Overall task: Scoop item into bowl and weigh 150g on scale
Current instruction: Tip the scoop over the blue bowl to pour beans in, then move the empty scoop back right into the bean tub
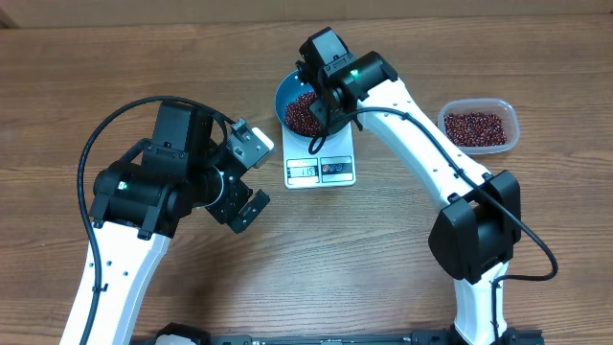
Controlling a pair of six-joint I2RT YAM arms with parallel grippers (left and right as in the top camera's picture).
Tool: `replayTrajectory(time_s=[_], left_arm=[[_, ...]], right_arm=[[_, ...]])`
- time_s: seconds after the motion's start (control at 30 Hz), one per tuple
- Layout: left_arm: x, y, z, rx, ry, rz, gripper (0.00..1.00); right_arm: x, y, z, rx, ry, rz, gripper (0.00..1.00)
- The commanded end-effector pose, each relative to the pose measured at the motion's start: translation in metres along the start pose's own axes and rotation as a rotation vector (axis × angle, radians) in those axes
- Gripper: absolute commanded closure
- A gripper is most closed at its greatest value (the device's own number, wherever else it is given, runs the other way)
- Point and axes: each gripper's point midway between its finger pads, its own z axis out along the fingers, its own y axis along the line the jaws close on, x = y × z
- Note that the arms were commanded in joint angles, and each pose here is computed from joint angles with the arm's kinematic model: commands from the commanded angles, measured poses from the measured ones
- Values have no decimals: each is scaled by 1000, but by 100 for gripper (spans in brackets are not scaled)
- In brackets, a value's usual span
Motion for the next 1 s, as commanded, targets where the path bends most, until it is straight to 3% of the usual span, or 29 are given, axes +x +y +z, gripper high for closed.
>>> replayTrajectory(time_s=[0.0, 0.23, 0.67, 0.97], left_arm=[[-1, -1, 2, 17, -4, -15, 0], [-1, -1, 2, 17, -5, -15, 0], [-1, -1, 2, 17, -5, -15, 0], [-1, -1, 2, 17, -5, -15, 0]], right_arm=[[-16, -21, -40, 59, -98, 39, 96], [-19, -25, -63, 44, -148, 203, 96], [-8, -11, -114, -96, -194, 271, 96], [37, -40, -161, -47, -162, 326, 96]])
